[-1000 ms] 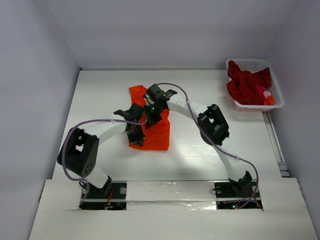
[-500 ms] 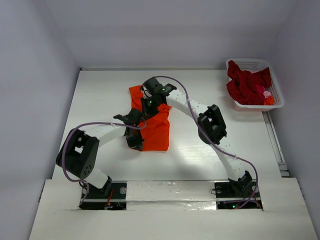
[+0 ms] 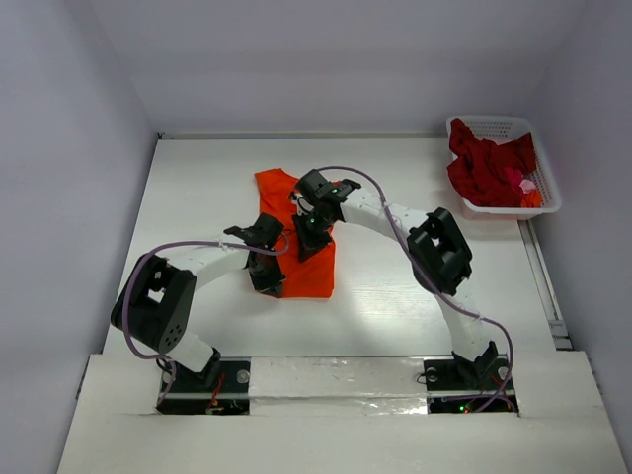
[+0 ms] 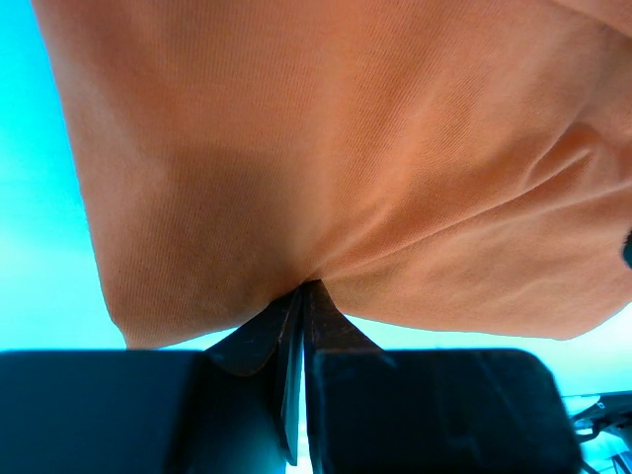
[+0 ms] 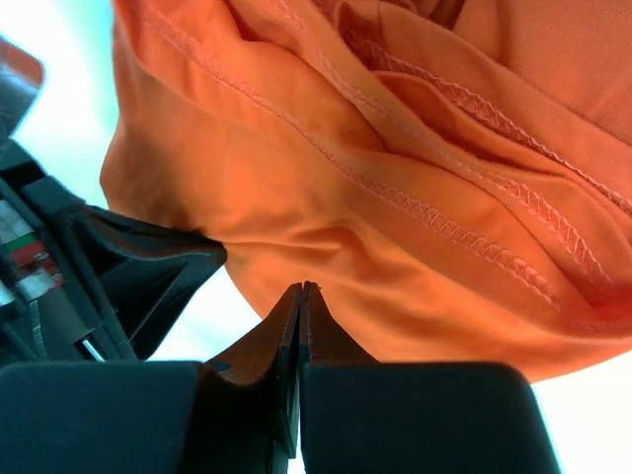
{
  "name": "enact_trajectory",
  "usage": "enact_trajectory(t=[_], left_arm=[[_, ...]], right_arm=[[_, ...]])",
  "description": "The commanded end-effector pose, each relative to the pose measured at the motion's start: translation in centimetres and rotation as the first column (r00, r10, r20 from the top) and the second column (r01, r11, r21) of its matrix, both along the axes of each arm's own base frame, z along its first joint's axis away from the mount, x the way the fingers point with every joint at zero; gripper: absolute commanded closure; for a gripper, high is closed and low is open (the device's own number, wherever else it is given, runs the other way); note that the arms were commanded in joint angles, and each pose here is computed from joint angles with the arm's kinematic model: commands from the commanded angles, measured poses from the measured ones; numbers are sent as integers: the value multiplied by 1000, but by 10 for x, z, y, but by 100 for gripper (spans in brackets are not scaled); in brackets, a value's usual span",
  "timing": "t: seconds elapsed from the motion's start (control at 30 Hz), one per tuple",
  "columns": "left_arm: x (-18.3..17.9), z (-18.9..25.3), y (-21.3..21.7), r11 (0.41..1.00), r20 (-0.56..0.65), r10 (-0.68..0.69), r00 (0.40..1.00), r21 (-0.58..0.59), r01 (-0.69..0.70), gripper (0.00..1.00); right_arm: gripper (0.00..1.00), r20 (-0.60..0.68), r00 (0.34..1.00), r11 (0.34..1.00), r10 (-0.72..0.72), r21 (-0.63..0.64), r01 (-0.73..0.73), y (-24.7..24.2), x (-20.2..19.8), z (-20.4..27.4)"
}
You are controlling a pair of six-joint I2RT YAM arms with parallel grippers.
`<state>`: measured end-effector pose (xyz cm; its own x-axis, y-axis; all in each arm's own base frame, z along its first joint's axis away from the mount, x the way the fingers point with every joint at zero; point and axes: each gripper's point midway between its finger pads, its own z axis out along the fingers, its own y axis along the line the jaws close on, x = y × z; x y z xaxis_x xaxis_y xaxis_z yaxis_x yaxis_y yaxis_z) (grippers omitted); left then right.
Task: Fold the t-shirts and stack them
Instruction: Fold the folded rectangular tshirt in 1/3 of the way
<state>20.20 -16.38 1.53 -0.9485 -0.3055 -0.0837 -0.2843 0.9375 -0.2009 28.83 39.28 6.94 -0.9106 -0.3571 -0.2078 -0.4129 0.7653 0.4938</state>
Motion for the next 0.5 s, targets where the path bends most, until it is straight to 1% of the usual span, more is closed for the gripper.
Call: enact_trajectory(t=[0.0, 0.27, 0.4, 0.47], left_arm=[[-2, -12, 4, 1000, -2, 5, 1000, 31, -5, 100], [-8, -15, 8, 999, -13, 8, 1000, 35, -7, 100], [-12, -20, 10, 999, -20, 8, 1000, 41, -7, 100], [-19, -28, 12, 999, -55, 2, 998, 52, 0, 100]], right_arm=[[100, 43, 999, 999, 19, 28, -20, 7, 1, -1], [100, -3, 1000, 1000, 9, 28, -8, 18, 6, -26], [100, -14, 1000, 1000, 0, 24, 1, 22, 10, -29], [100, -4, 1000, 999, 2, 36, -2, 28, 15, -22]])
